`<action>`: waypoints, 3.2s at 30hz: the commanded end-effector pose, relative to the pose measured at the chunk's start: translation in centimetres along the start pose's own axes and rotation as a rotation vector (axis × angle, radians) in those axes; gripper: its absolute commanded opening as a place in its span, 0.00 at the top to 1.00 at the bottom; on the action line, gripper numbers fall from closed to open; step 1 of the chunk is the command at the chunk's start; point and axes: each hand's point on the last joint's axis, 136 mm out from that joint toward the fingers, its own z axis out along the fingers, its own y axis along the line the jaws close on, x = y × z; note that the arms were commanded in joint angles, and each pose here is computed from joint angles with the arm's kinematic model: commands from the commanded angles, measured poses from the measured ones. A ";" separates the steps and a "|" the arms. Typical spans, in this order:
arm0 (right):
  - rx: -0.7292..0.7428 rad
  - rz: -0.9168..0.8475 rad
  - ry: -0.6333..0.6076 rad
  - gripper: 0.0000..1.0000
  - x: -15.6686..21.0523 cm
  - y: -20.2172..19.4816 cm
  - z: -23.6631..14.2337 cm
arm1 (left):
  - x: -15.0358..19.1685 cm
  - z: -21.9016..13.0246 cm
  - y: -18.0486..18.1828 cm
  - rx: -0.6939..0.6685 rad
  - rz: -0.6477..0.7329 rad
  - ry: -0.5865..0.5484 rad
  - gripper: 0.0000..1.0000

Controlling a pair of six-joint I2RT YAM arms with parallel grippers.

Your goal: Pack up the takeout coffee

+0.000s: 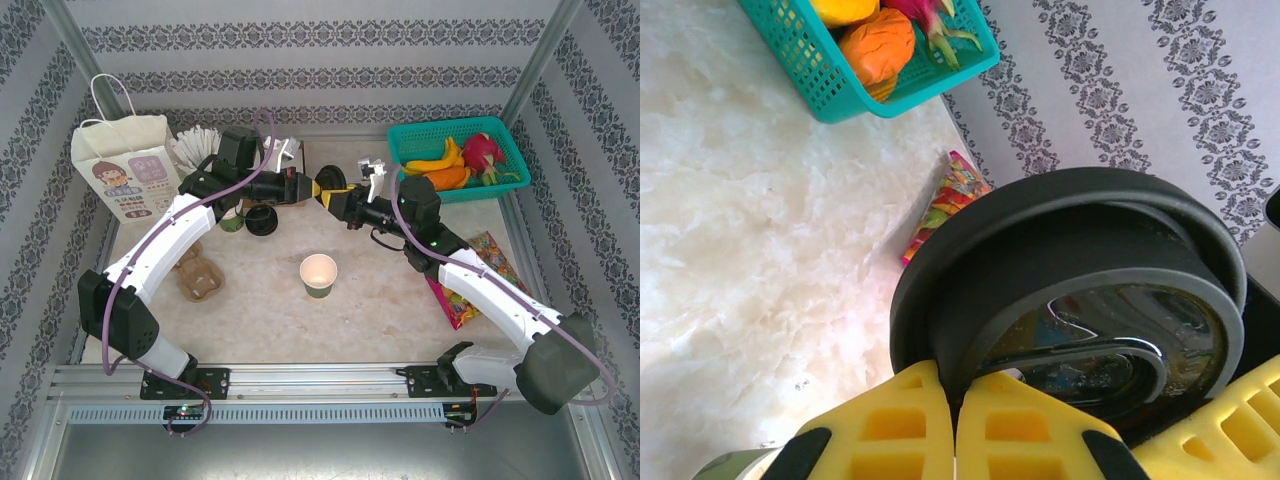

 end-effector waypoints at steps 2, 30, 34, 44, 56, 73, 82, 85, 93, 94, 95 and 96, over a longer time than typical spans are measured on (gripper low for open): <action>-0.019 -0.064 -0.013 0.72 -0.9 1.6 0.0 | -0.4 -0.7 -0.3 -0.046 0.066 -0.037 1.00; 0.702 0.764 0.249 0.02 15.4 -10.3 -9.3 | 13.8 -4.7 7.4 -0.550 -0.308 0.375 1.00; 0.669 0.772 0.299 0.02 16.7 -9.8 -8.0 | 15.1 -3.2 7.0 -0.562 -0.306 0.399 1.00; 0.589 0.871 0.310 0.02 18.0 -9.4 -5.9 | 16.0 -1.1 8.0 -0.630 -0.308 0.441 1.00; 0.368 0.959 0.241 0.03 17.4 -7.9 -2.6 | 16.4 0.7 8.6 -0.644 -0.291 0.460 1.00; 0.296 0.933 0.273 0.03 17.5 -6.2 -0.8 | 16.2 1.9 8.9 -0.643 -0.274 0.455 1.00; 0.269 0.926 0.300 0.03 17.7 -5.7 -0.1 | 16.3 2.8 8.6 -0.627 -0.263 0.461 1.00; 0.260 0.923 0.308 0.03 17.7 -5.5 0.2 | 16.1 2.9 8.5 -0.628 -0.256 0.460 1.00; 0.261 0.923 0.315 0.03 17.9 -5.5 0.3 | 15.6 2.6 8.2 -0.635 -0.242 0.449 1.00; 0.262 0.924 0.316 0.03 17.9 -5.5 0.3 | 15.7 2.6 8.1 -0.632 -0.243 0.452 1.00; 0.260 0.923 0.314 0.03 17.9 -5.5 0.3 | 15.7 2.6 8.1 -0.634 -0.243 0.453 1.00; 0.260 0.923 0.315 0.03 17.9 -5.4 0.3 | 15.7 2.5 8.1 -0.637 -0.241 0.453 1.00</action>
